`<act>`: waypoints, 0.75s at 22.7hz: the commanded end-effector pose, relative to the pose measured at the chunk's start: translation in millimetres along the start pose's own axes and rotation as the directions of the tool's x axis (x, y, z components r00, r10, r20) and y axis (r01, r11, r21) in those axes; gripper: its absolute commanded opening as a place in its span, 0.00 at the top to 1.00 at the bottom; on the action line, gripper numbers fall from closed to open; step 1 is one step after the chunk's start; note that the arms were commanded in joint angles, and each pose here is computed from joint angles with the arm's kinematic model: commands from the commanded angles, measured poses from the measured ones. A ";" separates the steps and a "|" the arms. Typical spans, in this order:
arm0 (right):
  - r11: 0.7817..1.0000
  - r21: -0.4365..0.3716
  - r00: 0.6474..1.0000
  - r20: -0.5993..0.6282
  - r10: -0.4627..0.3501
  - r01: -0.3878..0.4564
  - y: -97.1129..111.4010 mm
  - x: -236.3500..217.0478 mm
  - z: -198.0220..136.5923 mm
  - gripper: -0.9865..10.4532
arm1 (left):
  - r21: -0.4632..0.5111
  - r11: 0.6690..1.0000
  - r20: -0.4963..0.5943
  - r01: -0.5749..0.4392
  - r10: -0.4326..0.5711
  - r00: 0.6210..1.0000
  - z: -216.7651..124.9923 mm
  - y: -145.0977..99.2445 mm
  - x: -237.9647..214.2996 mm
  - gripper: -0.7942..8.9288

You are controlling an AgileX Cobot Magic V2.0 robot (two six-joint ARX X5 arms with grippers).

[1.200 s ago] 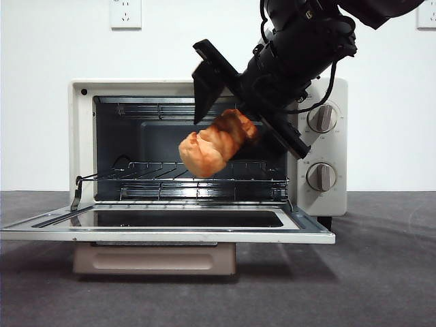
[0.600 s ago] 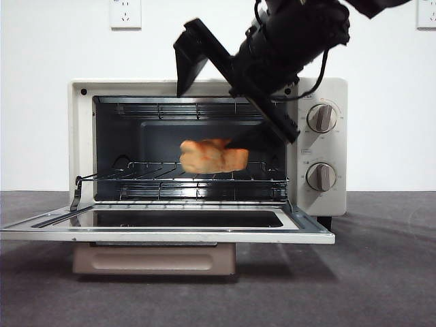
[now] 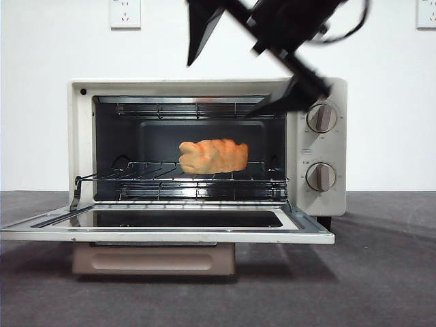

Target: The left arm flap open the oven, the right arm pick bread and place it into oven, the left arm flap close the oven

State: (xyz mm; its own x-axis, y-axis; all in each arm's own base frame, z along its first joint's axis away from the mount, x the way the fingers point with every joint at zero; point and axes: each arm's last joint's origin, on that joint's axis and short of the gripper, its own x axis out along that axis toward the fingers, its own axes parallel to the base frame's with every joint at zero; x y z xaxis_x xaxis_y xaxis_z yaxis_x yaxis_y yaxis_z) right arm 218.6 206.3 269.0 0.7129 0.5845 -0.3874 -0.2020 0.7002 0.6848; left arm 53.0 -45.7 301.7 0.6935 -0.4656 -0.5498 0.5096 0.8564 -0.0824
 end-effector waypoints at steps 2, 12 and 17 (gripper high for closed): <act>0.981 -0.194 0.996 -0.080 -0.029 0.013 7.7 -34.4 0.8 0.47 | -0.076 0.993 -0.027 -0.088 0.087 0.996 2.8 1.0 6.8 0.91; 0.919 -0.394 0.974 -0.216 -0.069 -0.022 -2.0 -146.2 0.0 0.52 | -0.189 0.982 -0.133 0.027 -0.053 0.990 28.8 -9.8 60.7 0.91; 0.894 -0.447 0.955 -0.272 -0.117 -0.017 -17.5 -187.6 -7.6 0.54 | -0.328 0.934 -0.228 0.139 -0.222 0.948 47.2 2.0 86.7 0.91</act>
State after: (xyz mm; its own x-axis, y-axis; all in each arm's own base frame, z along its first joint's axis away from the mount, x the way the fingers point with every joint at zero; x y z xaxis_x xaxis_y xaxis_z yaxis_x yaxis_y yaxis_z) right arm 86.0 88.4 321.9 0.5313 0.5839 -0.6138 -0.4589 0.8074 0.3709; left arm 133.3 -92.8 284.6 0.4588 -0.5182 -0.7218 0.3862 0.8479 -0.3632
